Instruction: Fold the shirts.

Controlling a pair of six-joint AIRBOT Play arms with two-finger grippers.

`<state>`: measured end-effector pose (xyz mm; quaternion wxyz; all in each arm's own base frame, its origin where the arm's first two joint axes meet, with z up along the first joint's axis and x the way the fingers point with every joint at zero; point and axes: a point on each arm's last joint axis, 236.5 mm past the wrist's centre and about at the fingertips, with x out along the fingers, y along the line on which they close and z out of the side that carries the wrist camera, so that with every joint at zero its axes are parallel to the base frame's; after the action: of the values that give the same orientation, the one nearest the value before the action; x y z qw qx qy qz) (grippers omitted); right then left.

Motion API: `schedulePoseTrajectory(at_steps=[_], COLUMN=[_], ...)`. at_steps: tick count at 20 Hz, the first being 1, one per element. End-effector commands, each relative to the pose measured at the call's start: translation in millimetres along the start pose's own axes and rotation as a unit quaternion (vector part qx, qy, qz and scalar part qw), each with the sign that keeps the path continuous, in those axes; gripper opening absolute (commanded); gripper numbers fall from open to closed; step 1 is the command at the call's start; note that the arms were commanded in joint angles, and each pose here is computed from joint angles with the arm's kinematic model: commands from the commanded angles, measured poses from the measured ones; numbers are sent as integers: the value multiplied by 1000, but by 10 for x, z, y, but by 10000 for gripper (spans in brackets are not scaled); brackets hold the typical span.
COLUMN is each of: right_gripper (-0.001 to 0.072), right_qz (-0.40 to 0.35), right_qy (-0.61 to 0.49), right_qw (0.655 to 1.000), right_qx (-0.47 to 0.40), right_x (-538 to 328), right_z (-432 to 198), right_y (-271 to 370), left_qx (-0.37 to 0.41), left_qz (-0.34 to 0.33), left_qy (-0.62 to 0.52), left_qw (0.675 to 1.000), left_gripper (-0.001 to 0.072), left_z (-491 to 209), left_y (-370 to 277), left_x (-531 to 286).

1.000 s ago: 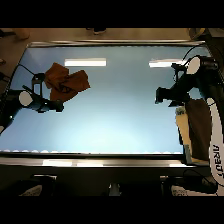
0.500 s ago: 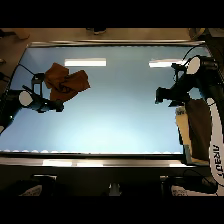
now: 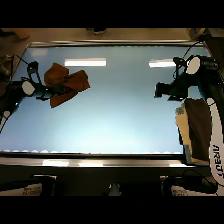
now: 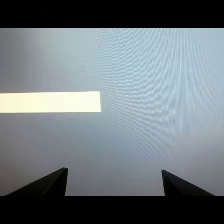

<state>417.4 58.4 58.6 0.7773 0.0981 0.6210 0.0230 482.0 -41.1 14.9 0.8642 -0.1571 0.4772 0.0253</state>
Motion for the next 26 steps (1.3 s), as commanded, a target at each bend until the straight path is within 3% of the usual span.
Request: schedulePoseTrajectory(at_steps=[1,10,12,14,15,17,18,20,22,26], right_gripper=[631,630,630,630,630,629,625,601,602,610], right_qz=[5,2,1,0,0,-2,-3,-4,-2,-22], right_qy=[-32,-13,-5,-1,6,24,32,33,12,-40], right_qw=[999,1000,1000,1000,1000,1000,999,999,1000,998], right_qx=[0,0,0,0,0,0,0,-8,-27,-34], right_x=[-4,0,1,1,1,-2,-4,-5,0,-39], right_z=[152,62,27,5,-28,-110,-149,-156,-56,184], right_y=[23,8,4,0,1,-9,-15,-23,-11,-94], left_qx=[-46,-54,-63,-72,-81,-100,-104,-82,11,149], left_qz=[10,15,23,28,32,34,31,18,-4,-70], left_qy=[29,4,7,7,4,3,5,-10,-65,-226], left_qw=[998,998,998,997,996,994,994,996,998,960], left_gripper=[662,650,540,351,349,86,26,25,24,24], left_z=[318,568,555,567,584,609,622,766,1093,1479], left_y=[146,306,448,564,623,706,687,529,190,-833], left_x=[424,1315,1370,1384,1388,1359,1297,1004,414,-1580])
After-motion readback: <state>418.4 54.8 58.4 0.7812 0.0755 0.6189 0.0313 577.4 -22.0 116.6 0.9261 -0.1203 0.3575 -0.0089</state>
